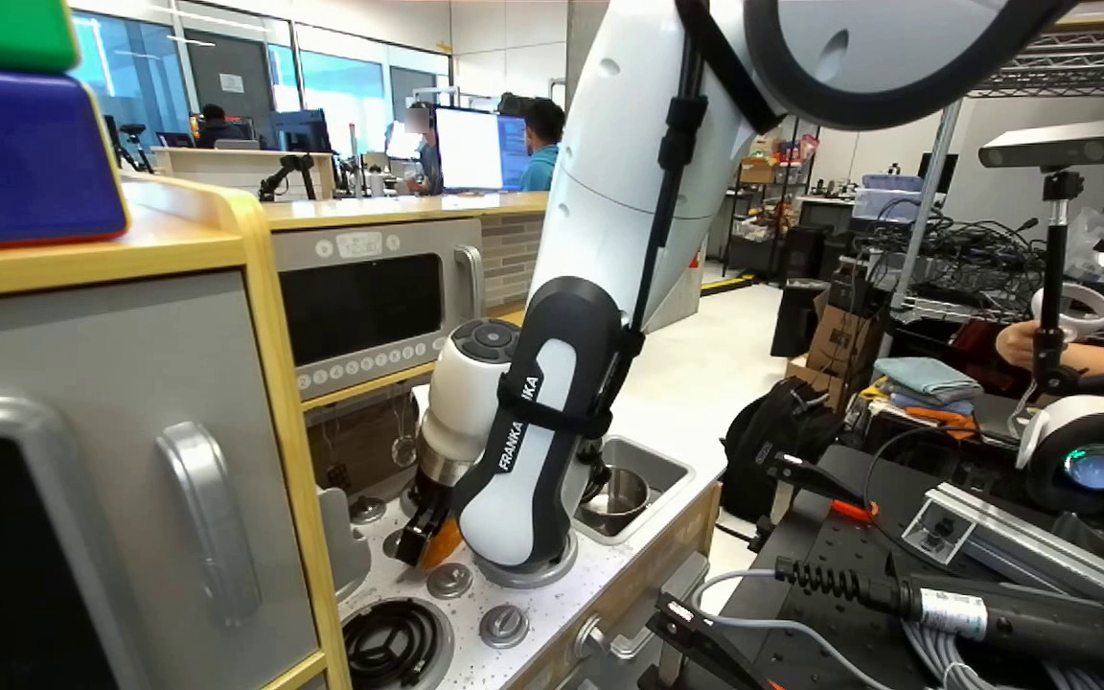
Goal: Put the thing on the stovetop inside the pot in the sink
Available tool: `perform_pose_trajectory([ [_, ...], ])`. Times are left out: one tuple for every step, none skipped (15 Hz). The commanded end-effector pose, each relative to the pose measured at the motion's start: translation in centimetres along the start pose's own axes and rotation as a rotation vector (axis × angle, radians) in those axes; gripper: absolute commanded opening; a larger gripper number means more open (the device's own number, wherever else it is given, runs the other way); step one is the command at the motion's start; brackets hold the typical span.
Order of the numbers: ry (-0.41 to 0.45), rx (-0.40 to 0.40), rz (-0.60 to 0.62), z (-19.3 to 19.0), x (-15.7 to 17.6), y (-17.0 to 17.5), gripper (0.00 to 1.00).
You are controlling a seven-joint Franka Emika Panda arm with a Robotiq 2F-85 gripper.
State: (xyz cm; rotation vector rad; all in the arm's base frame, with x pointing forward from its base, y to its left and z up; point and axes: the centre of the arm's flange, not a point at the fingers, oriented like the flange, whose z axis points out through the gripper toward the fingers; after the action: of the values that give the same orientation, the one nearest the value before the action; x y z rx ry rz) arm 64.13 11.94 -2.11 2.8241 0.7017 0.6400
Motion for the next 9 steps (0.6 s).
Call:
perform_pose_trajectory([
  [-0.013, 0.045, -0.091, -0.7, 0.1, 0.8, 1.0],
  [-0.031, 0.082, -0.132, -0.8, 0.2, 0.9, 1.0],
  [-0.049, 0.133, -0.169, -0.8, 0.2, 1.0, 1.0],
  [-0.06, 0.165, -0.205, -0.9, 0.1, 0.9, 1.0],
  [-0.064, 0.192, -0.242, -1.1, 0.2, 1.0, 1.0],
  [-0.067, 0.205, -0.271, -1.4, 0.3, 1.4, 1.0],
  [-0.067, 0.21, -0.299, -1.8, 0.4, 2.0, 1.0],
  [-0.065, 0.208, -0.317, -2.0, 0.6, 2.7, 1.0],
  [-0.07, 0.198, -0.328, -2.1, 0.7, 3.4, 1.0],
])
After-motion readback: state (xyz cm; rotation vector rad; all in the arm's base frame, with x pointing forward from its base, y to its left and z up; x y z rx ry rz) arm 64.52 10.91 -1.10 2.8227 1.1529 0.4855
